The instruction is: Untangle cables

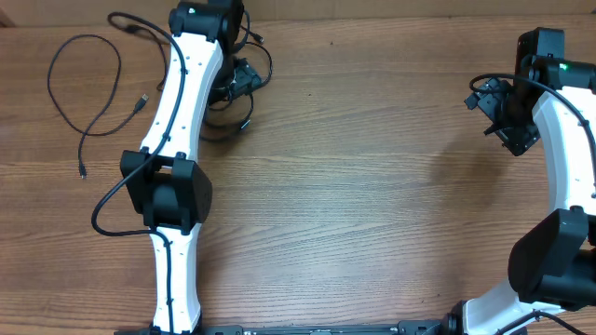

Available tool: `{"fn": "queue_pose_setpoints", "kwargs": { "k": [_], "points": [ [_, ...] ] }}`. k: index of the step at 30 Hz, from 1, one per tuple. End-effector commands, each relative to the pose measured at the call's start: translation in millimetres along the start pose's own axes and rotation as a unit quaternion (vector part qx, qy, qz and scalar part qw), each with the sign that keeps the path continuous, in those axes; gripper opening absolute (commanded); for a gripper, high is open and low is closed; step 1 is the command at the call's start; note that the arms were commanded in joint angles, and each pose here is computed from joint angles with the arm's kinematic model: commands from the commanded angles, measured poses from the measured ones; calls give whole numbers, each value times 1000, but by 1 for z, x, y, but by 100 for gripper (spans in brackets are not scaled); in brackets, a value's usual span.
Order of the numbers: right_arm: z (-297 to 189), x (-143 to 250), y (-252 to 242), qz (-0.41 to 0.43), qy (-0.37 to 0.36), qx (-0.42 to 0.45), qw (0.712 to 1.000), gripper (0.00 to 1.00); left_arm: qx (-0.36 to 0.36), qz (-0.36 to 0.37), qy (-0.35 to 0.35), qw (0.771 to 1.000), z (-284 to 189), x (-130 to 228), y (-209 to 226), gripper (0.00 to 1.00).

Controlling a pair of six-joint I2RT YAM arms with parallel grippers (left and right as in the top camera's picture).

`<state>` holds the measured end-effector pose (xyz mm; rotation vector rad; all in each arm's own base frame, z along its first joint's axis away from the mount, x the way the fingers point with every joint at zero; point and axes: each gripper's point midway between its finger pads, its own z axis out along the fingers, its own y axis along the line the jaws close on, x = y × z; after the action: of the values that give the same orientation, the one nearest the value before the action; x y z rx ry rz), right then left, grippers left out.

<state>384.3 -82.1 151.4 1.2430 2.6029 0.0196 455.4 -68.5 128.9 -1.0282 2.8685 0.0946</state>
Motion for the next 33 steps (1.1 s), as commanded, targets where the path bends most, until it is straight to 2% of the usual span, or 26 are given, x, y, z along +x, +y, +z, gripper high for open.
{"fn": "queue_pose_setpoints", "kwargs": {
  "k": [1, 4, 9, 17, 18, 21, 24, 25, 29, 31, 33],
  "points": [
    [-1, -2, 0, -5, -8, 4, 1000, 94, -51, -180, 35, 982, 27, 7, 28, 100],
    [-1, -2, 0, -5, -8, 4, 1000, 94, -72, -198, 58, 976, 51, 17, 37, 100],
    [-1, -3, 1, -5, -10, 3, 1000, 94, -103, -250, 38, 962, 76, 12, 53, 100],
    [-1, -4, 2, -5, -12, 1, 1000, 94, -49, -262, 4, 964, 121, -5, 35, 100],
    [-1, -4, 2, -5, -12, 1, 1000, 94, -45, -262, 2, 964, 128, -5, 35, 94],
    [-1, -4, 2, -5, -12, 1, 1000, 94, -60, -259, 14, 964, 134, 4, 42, 63],
    [-1, -4, 2, -5, -12, 0, 1000, 94, -90, -253, 22, 963, 131, 13, 53, 10],
    [-1, -4, 2, -5, -12, 0, 1000, 94, -93, -250, 24, 964, 131, 15, 54, 4],
    [-1, -4, 2, -5, -12, 1, 1000, 94, -85, -207, 41, 974, 129, 26, 44, 4],
    [-1, -4, 2, -5, -12, 1, 1000, 95, -71, -155, 50, 984, 125, 34, 33, 4],
    [-1, -4, 1, -5, -12, 1, 1000, 95, -42, -73, 60, 995, 115, 46, 10, 4]
  ]
}}
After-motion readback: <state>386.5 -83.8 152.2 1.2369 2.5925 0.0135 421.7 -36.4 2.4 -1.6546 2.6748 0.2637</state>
